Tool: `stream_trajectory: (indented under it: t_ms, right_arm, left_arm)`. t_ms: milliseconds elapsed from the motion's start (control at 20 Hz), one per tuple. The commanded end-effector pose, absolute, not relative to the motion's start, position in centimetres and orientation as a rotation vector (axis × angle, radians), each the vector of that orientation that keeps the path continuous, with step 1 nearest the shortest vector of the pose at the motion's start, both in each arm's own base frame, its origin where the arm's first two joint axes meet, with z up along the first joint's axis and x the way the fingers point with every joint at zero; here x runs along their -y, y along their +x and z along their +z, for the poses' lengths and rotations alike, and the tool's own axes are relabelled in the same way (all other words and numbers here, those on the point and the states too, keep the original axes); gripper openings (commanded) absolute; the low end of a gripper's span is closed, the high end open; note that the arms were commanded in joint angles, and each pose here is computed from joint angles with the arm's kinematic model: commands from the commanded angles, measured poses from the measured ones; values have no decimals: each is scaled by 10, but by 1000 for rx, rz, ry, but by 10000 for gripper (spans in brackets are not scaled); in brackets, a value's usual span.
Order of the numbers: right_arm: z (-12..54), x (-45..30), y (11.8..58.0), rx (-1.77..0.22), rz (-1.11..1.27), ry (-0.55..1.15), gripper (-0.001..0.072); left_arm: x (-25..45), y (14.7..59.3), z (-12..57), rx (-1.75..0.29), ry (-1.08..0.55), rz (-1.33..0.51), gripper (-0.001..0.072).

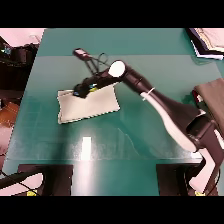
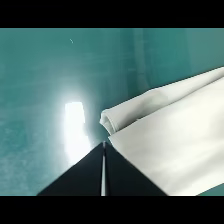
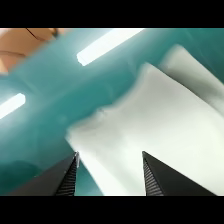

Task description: Fold the shirts.

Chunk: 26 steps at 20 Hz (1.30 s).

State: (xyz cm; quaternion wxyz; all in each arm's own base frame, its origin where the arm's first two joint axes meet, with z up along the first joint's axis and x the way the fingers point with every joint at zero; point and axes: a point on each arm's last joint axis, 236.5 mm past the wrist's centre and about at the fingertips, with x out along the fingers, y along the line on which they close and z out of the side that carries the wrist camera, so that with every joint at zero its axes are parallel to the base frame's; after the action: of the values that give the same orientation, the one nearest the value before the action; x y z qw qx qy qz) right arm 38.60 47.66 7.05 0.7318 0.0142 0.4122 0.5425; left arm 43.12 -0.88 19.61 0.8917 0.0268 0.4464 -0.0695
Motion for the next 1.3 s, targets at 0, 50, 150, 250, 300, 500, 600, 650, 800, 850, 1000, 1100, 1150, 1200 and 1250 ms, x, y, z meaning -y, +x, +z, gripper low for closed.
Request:
stream_trajectory:
  t_ms: [0, 50, 150, 250, 300, 500, 600, 650, 800, 850, 1000, 1100, 1150, 1200, 1250]
  right_arm:
    - [34, -368, 422, -1096, 955, -2, 451]
    - [26, -338, 430, -1154, 890, 52, 456]
    - [10, -290, 439, -1250, 792, 161, 696]
    - [1, -270, 444, -1300, 771, 325, 703]
    - [-4, -269, 446, -1318, 773, 402, 695]
    - [-33, -287, 439, -1411, 806, 560, 692]
    - [-43, -306, 433, -1436, 834, 607, 692]
    - [-47, -316, 429, -1443, 852, 610, 692]
    - [-61, -346, 413, -1470, 898, 564, 692]
    - [-63, -357, 409, -1476, 919, 547, 692]
    - [-57, -388, 406, -1435, 969, 497, 626]
    - [-49, -403, 416, -1367, 970, 484, 484]
    - [-44, -408, 421, -1330, 976, 474, 301]
    - [-39, -410, 425, -1291, 999, 447, 64]
    - [-34, -412, 427, -1261, 1024, 420, 19]
  left_arm:
    - [10, 432, 197, -923, 50, -150, 24]
    - [11, 433, 197, -918, 49, -151, 24]
    - [13, 433, 197, -916, 42, -161, 24]
    - [17, 434, 197, -915, 30, -174, 23]
    - [19, 434, 198, -913, 25, -181, 24]
    - [22, 434, 198, -912, 18, -190, 24]
    - [22, 434, 198, -912, 17, -190, 24]
    - [22, 434, 198, -912, 18, -190, 24]
    - [22, 434, 198, -912, 17, -191, 24]
    - [22, 433, 198, -913, 17, -191, 24]
    - [22, 433, 198, -915, 17, -191, 24]
    - [22, 433, 197, -917, 17, -192, 24]
    - [22, 432, 197, -921, 17, -192, 24]
    - [22, 431, 196, -924, 17, -193, 24]
    - [22, 431, 196, -924, 17, -193, 24]
